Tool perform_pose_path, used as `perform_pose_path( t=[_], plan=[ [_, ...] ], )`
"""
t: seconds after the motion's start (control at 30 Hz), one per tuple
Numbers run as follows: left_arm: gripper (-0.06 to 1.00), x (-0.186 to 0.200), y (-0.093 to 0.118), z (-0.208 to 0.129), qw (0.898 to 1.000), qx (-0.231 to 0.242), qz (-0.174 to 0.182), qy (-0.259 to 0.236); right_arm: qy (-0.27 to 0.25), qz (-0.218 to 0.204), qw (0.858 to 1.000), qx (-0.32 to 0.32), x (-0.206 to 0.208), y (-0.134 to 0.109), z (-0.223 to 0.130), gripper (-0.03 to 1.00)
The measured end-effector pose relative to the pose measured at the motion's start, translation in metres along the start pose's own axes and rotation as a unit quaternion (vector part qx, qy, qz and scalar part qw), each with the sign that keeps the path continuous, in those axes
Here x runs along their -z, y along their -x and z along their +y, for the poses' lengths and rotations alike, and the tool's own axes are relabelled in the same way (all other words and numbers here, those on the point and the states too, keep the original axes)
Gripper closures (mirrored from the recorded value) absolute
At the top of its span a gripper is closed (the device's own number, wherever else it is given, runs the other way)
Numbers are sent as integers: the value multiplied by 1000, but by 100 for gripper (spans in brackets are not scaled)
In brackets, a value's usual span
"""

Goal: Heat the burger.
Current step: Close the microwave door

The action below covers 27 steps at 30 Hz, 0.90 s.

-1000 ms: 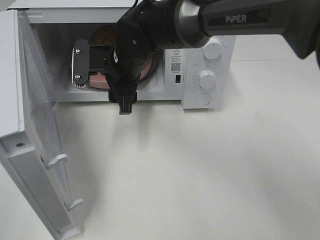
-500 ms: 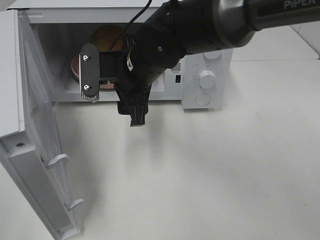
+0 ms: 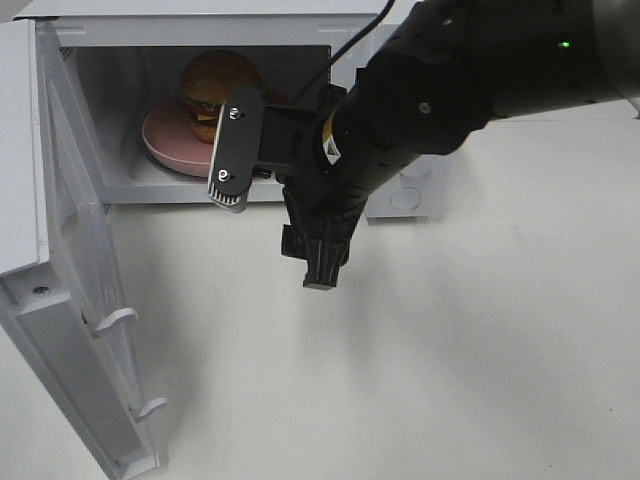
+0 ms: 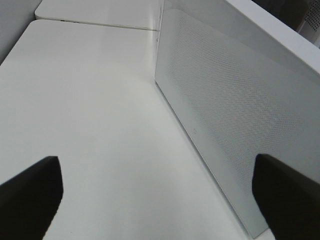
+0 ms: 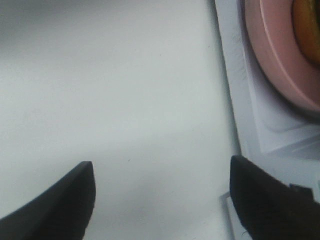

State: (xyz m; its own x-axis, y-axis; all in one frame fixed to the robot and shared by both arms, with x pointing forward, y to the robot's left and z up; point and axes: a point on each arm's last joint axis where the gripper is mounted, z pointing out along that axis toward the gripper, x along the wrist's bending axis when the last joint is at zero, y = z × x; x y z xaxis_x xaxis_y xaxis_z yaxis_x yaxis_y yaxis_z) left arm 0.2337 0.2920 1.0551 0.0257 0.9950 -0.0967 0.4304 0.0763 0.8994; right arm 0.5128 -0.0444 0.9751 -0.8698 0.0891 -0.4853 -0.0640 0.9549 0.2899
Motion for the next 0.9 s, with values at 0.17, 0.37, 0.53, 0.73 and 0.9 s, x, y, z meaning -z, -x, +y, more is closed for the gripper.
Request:
perform_pose_path(
  t=[0.17,0.37,0.53,0.73,0.9],
  plan=[
    [-3,0,0,0,1000,0,0,0,-15,11,996,-84,15,-13,-15,26],
    [-3,0,0,0,1000,0,0,0,-26,19,976,-214,37,-24,-29,26],
    [-3,0,0,0,1000,0,0,0,-47,19,956,-289,60,-29,-41,26],
    [-3,0,0,0,1000,0,0,0,-71,15,944,-322,91,-37,-58,20],
    [-3,0,0,0,1000,0,0,0,-92,12,939,-331,115,-42,-69,20]
  ],
)
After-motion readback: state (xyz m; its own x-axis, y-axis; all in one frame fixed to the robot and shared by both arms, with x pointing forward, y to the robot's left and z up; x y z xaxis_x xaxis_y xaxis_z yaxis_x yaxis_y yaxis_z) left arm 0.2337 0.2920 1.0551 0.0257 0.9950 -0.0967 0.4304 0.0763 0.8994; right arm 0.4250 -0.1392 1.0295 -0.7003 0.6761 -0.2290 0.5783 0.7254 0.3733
